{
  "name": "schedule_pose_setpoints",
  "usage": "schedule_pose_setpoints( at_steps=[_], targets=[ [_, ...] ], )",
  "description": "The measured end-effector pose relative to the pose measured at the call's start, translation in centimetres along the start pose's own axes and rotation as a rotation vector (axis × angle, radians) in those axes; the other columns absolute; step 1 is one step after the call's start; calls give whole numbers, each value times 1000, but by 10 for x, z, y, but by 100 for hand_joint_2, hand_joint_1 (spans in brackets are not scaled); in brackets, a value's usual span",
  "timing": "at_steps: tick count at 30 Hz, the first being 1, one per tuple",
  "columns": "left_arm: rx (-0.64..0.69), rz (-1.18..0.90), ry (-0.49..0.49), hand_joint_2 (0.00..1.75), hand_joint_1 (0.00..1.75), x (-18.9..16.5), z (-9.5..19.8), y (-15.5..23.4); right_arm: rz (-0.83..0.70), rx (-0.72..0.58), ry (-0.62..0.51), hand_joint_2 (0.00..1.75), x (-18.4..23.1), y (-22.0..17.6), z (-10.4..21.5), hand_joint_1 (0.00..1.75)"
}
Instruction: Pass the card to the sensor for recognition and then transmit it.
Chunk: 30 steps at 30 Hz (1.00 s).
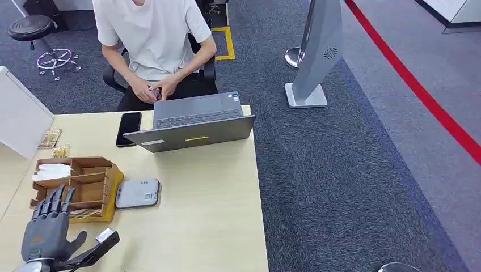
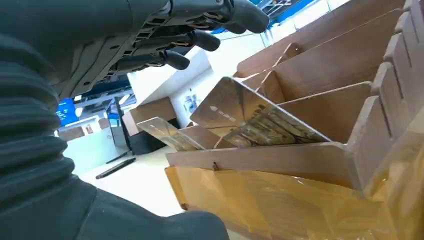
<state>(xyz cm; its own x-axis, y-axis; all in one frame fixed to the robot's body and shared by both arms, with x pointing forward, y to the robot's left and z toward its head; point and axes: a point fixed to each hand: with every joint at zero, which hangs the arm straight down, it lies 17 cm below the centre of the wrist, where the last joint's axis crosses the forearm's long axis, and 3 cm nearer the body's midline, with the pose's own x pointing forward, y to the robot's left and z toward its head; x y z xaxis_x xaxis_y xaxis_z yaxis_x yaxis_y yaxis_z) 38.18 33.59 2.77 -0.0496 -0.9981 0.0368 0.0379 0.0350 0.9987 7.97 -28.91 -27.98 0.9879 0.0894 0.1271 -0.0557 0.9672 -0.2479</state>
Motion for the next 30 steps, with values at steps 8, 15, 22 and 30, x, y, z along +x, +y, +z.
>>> schedule_pose_setpoints(
  at_steps=[8, 15, 22, 30],
  targets=[
    [-3, 20, -20, 175, 175, 6, -3, -2, 16, 0, -4, 175, 0, 0, 0, 0],
    [-12, 48, -34, 175, 175, 7, 1, -6, 16, 0, -4, 175, 0, 0, 0, 0],
    [-13, 51, -30, 175, 175, 5, 1, -6, 16, 0, -4, 175, 1, 0, 0, 0],
    [-18, 58, -27, 175, 175, 5, 2, -7, 17, 0, -4, 175, 0, 0, 0, 0]
  ],
)
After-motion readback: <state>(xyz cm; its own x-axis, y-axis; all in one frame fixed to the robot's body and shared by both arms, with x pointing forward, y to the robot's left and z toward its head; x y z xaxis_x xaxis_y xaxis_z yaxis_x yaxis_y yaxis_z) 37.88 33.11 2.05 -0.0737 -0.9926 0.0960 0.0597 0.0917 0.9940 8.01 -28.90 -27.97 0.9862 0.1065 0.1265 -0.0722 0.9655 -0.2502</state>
